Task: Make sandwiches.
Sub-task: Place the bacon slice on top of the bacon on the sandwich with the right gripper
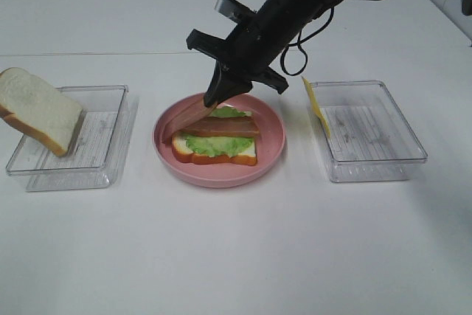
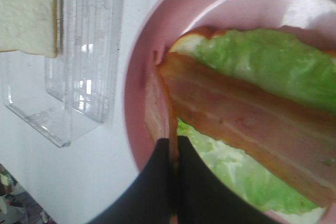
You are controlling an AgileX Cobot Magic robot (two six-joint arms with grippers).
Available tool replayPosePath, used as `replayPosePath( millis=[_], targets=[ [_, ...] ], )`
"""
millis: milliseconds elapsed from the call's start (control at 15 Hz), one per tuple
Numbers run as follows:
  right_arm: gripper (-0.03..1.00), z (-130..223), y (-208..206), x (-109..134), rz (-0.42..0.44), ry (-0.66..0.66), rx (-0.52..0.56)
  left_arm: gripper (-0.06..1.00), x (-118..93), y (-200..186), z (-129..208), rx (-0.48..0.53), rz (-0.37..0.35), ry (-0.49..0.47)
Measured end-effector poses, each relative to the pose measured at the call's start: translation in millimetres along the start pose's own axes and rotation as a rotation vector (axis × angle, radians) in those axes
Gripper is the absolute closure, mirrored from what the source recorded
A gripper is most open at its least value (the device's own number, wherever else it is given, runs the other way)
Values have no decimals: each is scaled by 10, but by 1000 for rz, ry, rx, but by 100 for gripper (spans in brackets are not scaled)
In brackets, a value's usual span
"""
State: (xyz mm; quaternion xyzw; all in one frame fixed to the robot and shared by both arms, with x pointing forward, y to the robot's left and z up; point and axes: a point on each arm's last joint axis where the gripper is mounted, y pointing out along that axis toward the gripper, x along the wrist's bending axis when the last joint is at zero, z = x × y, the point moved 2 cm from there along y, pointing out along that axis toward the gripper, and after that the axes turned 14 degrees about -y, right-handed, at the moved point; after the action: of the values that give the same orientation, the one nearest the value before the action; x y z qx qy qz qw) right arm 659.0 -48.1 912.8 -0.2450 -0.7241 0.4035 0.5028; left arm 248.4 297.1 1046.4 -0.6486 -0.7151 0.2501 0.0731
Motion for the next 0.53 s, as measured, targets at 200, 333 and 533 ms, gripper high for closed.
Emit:
replayPosePath(
  millis=[200, 333, 533],
  targets=[
    [95, 30, -3, -96, 87, -5, 27, -4, 0, 0, 0, 0, 0, 0],
    [95, 55, -13, -176, 159, -11, 49, -4, 0, 0, 0, 0, 0, 0],
    [95, 76, -28, -230, 211, -18, 70, -4, 0, 0, 0, 0, 0, 0]
  ],
)
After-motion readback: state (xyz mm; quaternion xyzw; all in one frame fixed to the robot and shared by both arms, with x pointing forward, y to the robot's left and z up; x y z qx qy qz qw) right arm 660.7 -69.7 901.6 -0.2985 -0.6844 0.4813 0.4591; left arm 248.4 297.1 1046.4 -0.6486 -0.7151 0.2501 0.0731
